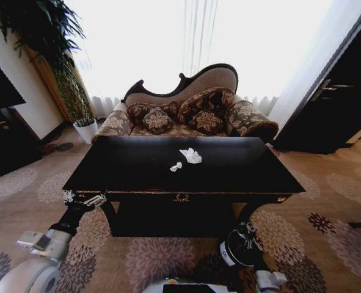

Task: Move to the front of the table and place the trash on the table into the trash bin.

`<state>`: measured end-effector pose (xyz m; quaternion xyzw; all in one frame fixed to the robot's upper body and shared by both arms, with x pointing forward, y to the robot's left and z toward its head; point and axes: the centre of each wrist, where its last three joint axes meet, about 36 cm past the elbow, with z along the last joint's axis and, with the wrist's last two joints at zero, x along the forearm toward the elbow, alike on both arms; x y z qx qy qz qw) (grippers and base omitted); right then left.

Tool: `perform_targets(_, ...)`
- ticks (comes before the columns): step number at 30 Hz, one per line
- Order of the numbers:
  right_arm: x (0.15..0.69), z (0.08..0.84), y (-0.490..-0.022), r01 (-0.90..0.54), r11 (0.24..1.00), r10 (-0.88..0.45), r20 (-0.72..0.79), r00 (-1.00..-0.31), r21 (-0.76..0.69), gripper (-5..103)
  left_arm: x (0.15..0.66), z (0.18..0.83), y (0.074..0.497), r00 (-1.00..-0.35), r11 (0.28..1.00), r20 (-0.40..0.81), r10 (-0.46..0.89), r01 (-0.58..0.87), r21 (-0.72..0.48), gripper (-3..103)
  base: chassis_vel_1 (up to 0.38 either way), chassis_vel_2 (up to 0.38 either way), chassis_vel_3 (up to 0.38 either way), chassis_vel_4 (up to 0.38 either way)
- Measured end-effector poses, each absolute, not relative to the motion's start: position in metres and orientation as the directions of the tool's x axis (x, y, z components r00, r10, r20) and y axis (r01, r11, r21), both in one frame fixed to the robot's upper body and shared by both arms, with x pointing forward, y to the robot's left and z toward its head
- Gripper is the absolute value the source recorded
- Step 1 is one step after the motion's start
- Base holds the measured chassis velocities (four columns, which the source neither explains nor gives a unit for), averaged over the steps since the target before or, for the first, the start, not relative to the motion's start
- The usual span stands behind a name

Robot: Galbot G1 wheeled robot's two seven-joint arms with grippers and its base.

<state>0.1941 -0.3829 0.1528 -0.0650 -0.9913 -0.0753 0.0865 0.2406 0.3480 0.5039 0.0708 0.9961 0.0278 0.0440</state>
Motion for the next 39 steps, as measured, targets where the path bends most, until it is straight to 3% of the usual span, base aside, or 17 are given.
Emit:
perform_targets(13, 0.199, 0.1, -0.428, 0.206, 0.976, 0.216, 0.321, -0.922, -0.066, 0, 0.241, 0.504, 0.348, -0.986, 0.988, -0.084, 0.143, 0.138, 0.062, 100, 0.0, 0.0, 0.0, 0.0)
perform_targets(21, 0.205, 0.094, -0.449, 0.231, 0.968, 0.252, 0.357, -0.899, -0.101, -1, 0.241, 0.504, 0.348, -0.986, 0.988, -0.084, 0.143, 0.139, 0.062, 100, 0.0, 0.0, 0.0, 0.0)
perform_targets(24, 0.206, 0.096, -0.457, 0.248, 0.963, 0.268, 0.372, -0.889, -0.101, 15, 0.241, 0.504, 0.348, -0.986, 0.988, -0.084, 0.143, 0.138, 0.062, 100, 0.0, 0.0, 0.0, 0.0)
perform_targets(25, 0.206, 0.096, -0.457, 0.248, 0.963, 0.268, 0.372, -0.889, -0.101, 15, 0.241, 0.504, 0.348, -0.986, 0.988, -0.084, 0.143, 0.138, 0.062, 100, 0.0, 0.0, 0.0, 0.0)
perform_targets(27, 0.209, 0.098, -0.463, 0.267, 0.959, 0.283, 0.373, -0.883, -0.096, 25, 0.241, 0.504, 0.348, -0.986, 0.988, -0.084, 0.143, 0.139, 0.062, 100, 0.0, 0.0, 0.0, 0.0)
perform_targets(29, 0.21, 0.099, -0.464, 0.273, 0.958, 0.287, 0.374, -0.882, -0.093, 25, 0.241, 0.504, 0.348, -0.986, 0.988, -0.084, 0.143, 0.138, 0.062, 100, 0.0, 0.0, 0.0, 0.0)
perform_targets(32, 0.212, 0.101, -0.464, 0.28, 0.956, 0.29, 0.377, -0.88, -0.083, 42, 0.241, 0.504, 0.348, -0.986, 0.988, -0.084, 0.143, 0.139, 0.062, 100, 0.0, 0.0, 0.0, 0.0)
perform_targets(39, 0.209, 0.099, -0.455, 0.281, 0.957, 0.285, 0.38, -0.88, -0.067, 63, 0.241, 0.504, 0.348, -0.986, 0.988, -0.084, 0.143, 0.138, 0.062, 100, 0.0, 0.0, 0.0, 0.0)
